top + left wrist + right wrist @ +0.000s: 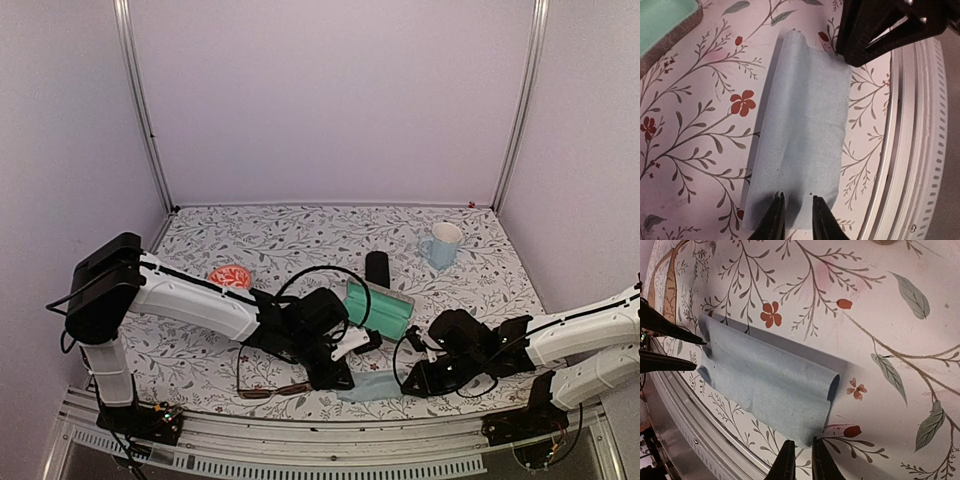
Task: Organize the sunglasses
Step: Adjust the folded cleaning cloth at the center of the board, then pick up the folded cleaning cloth from the center of the board.
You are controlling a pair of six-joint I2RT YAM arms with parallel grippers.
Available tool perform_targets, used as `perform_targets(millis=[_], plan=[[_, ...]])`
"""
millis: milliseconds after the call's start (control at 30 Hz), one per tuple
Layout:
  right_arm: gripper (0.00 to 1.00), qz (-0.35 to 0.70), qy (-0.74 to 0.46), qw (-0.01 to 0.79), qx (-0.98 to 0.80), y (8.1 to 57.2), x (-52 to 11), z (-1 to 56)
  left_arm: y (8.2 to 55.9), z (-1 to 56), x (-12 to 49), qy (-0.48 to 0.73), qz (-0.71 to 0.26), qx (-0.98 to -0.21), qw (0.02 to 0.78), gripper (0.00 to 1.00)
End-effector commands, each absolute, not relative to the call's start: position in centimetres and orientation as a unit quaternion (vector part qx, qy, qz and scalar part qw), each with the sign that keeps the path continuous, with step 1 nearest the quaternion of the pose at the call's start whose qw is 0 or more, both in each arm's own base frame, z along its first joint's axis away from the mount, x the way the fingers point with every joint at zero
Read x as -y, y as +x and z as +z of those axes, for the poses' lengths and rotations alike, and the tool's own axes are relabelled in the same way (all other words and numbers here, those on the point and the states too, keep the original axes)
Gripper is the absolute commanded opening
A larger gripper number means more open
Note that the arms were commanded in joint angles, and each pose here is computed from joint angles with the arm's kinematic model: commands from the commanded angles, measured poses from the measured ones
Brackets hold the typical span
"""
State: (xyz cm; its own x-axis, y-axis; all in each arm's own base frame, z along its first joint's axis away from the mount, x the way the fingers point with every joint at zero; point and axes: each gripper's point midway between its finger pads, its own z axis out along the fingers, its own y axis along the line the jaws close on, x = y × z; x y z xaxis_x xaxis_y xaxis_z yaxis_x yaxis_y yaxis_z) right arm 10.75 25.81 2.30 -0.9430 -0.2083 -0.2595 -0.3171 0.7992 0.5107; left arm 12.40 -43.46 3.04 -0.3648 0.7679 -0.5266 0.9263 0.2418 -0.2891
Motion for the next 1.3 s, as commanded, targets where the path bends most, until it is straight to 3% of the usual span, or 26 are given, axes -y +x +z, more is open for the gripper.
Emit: perform_targets(millis=[0, 167, 367, 867, 1267], plan=[[0.17, 0.267, -0.139, 0.098, -0.949, 10.8, -25.2, 2.0, 12.8, 4.3, 42.8, 0.544, -0.281, -0.776, 0.15, 0.21], [0.3, 0.256, -0.139, 0.113, -0.95, 11.4, -25.1, 2.7, 13.1, 4.5, 42.6, 0.543, -0.274, -0.778, 0.157, 0.21], [0.35, 0.245, -0.14, 0.149, -0.948, 13.2, -25.6, 3.9, 14.4, 5.2, 42.3, 0.526, -0.281, -0.785, 0.166, 0.21], [0.35, 0.263, -0.156, 0.155, -0.94, 16.1, -26.5, 3.1, 15.9, 3.3, 42.2, 0.503, -0.31, -0.797, 0.125, 0.22], [0.29, 0.261, -0.157, 0.148, -0.941, 16.1, -26.3, 1.9, 14.9, 2.3, 42.0, 0.503, -0.323, -0.795, 0.102, 0.22]])
